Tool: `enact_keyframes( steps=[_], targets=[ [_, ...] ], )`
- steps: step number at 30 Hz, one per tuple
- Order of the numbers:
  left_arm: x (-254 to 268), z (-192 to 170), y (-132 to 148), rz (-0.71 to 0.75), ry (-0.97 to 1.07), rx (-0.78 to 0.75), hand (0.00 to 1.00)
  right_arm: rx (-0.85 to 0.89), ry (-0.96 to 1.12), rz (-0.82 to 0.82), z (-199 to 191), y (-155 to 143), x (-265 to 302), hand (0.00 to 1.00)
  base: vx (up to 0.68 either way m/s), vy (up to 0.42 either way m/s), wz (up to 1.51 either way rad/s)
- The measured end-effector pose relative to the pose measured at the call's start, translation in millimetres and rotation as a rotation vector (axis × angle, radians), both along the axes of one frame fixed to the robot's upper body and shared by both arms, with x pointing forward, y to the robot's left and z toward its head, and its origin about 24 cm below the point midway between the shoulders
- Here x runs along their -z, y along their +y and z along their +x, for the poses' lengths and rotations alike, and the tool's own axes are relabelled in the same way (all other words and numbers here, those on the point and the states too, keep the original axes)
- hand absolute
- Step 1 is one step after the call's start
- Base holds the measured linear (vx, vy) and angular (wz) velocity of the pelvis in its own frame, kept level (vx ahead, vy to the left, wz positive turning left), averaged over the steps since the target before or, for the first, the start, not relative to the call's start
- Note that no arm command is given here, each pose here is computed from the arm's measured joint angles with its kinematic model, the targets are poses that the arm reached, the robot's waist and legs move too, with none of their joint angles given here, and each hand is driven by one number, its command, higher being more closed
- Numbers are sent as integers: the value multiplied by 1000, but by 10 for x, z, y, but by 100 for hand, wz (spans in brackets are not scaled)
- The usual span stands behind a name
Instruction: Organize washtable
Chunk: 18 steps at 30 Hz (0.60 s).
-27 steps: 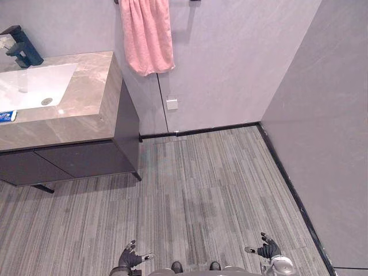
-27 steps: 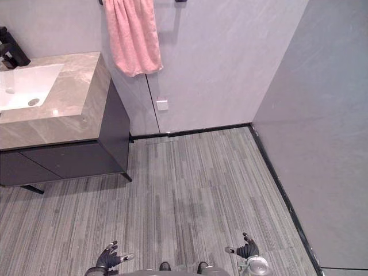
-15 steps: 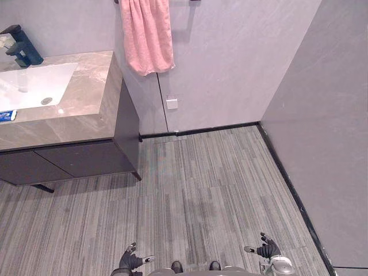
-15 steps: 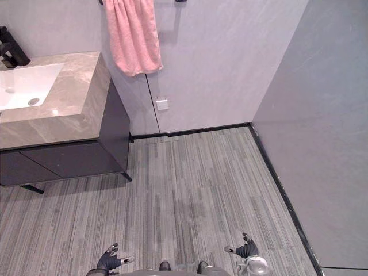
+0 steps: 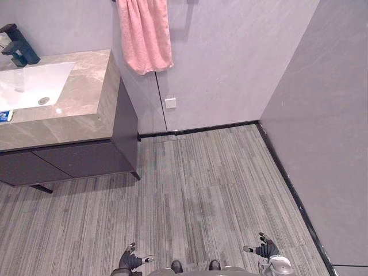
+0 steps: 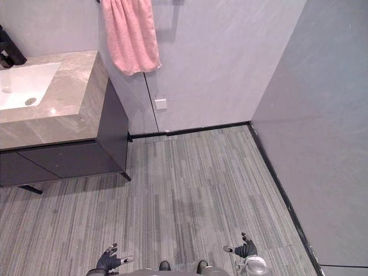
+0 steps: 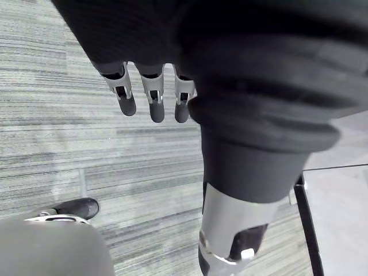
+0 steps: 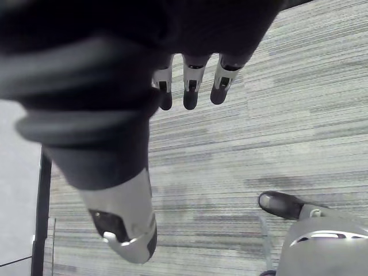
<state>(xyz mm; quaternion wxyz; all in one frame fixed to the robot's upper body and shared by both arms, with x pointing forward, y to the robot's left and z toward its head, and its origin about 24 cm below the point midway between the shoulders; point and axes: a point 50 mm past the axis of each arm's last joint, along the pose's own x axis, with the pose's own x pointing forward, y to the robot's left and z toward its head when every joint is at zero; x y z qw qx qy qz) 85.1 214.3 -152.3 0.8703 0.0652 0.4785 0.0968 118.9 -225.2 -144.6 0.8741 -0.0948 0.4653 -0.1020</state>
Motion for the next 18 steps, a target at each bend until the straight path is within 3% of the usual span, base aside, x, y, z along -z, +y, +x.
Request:
enact_keyframes(
  steps=[18],
  targets=[
    [-46,98,50,4,-42,-28,0,16,-5,-4,73,-33,-24,0,21,-8,-21]
  ],
)
